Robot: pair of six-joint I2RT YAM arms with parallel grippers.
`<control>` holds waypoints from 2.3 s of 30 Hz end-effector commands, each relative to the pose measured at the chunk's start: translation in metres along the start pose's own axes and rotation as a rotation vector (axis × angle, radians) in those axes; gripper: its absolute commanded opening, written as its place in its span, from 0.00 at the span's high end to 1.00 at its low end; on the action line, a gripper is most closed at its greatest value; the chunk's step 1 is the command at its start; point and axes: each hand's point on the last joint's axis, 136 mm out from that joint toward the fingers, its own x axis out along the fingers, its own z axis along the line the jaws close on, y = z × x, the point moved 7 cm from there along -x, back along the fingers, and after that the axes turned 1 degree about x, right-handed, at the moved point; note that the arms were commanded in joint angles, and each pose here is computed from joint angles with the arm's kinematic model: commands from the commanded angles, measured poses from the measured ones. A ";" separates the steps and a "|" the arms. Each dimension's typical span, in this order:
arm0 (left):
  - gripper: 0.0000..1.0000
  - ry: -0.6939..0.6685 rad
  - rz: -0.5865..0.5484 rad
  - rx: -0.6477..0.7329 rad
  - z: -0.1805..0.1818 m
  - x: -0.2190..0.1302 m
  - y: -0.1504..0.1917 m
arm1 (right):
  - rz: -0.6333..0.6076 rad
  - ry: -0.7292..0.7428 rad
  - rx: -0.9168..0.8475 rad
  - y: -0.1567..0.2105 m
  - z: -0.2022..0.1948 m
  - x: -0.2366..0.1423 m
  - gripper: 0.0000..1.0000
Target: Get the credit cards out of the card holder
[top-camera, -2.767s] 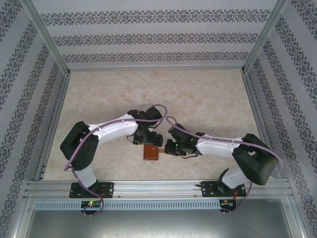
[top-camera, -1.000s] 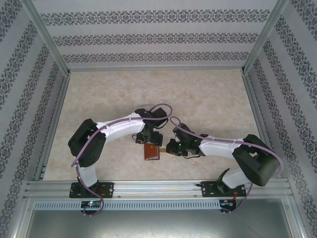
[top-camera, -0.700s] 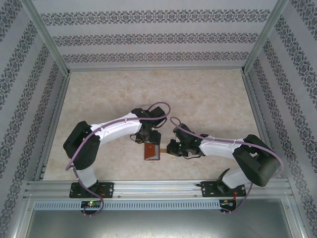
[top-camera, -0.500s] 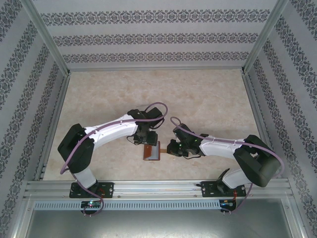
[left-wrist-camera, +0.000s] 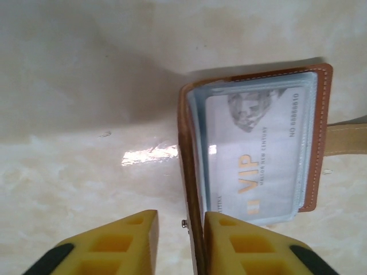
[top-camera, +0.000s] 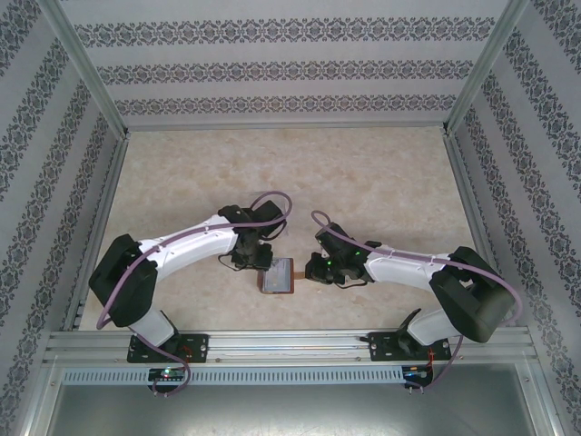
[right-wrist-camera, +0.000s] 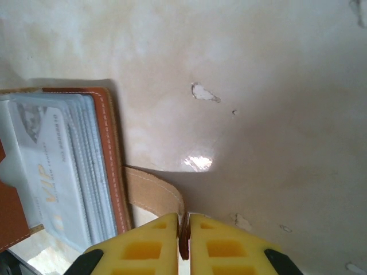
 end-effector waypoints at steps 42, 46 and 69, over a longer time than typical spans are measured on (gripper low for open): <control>0.92 0.407 -0.064 -0.071 0.019 0.033 0.000 | -0.038 0.090 -0.202 -0.018 0.064 -0.040 0.62; 0.92 0.408 -0.068 -0.062 0.019 0.029 -0.001 | -0.008 0.116 -0.204 -0.020 0.065 -0.022 0.56; 0.77 0.176 0.043 -0.067 0.039 0.048 0.007 | 0.066 0.225 -0.172 -0.012 0.030 0.021 0.54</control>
